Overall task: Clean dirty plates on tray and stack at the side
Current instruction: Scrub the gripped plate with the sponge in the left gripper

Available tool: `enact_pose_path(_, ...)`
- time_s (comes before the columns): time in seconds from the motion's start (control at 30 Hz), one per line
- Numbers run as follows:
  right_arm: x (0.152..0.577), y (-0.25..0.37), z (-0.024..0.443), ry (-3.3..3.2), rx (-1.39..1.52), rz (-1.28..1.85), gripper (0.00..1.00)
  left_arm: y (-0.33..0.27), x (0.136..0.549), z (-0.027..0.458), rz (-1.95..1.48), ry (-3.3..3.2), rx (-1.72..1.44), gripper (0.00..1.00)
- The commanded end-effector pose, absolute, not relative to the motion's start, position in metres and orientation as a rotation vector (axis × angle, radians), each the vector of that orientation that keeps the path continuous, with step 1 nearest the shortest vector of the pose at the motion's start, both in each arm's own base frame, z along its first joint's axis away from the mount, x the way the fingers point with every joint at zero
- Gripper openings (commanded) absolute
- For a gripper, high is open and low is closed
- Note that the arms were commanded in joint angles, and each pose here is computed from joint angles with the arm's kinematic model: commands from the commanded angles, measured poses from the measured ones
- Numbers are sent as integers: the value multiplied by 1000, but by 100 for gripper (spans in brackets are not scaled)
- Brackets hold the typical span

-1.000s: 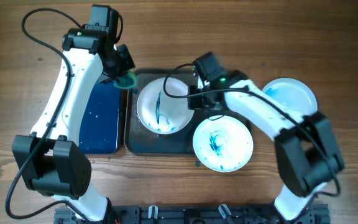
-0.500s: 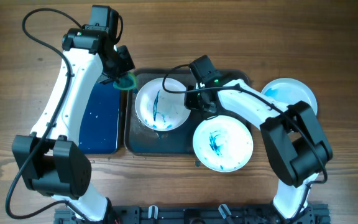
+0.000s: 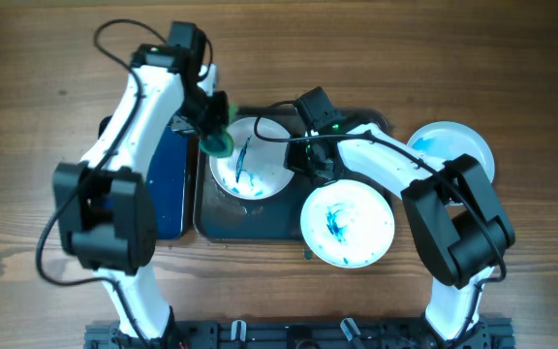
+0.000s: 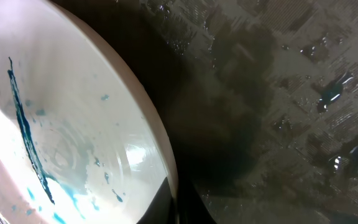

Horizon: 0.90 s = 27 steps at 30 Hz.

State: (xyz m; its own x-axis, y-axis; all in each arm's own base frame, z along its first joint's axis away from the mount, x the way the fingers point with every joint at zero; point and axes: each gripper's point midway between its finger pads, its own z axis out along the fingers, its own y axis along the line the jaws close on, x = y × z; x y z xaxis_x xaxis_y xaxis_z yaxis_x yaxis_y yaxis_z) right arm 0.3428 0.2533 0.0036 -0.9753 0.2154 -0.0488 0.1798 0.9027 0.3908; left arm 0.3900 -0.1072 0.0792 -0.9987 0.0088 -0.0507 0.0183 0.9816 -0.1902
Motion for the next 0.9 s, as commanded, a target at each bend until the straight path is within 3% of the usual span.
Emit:
enact_pose_path(0.0,343,255,-5,2996,321,601,4,-132,385,52,-348,3111,308,4)
enact_pose_path(0.1,344,255,-5,2995,320,601,4,-139,375,26,-280,3158,466,4)
enact_pose_path(0.3,344,255,-5,2993,309,602,4,-127,368,-4,-107,3235,463,4)
enact_pose_path(0.5,346,256,-4,2985,299,609,4,-213,339,11,-735,3150,689,4)
enact_pose_path(0.57,345,258,-3,2988,279,622,4,-224,341,12,-753,3111,724,4)
enact_pose_path(0.6,345,258,-3,2988,278,622,4,-225,353,8,-693,3112,612,4)
enact_pose_path(0.63,345,258,-3,2988,279,623,4,-197,379,-2,-418,3136,339,4)
enact_pose_path(0.73,345,258,-3,2988,278,623,4,-137,400,-8,47,3103,-80,4)
enact_pose_path(0.87,345,257,-3,2988,279,622,4,-56,385,9,642,2957,-531,4)
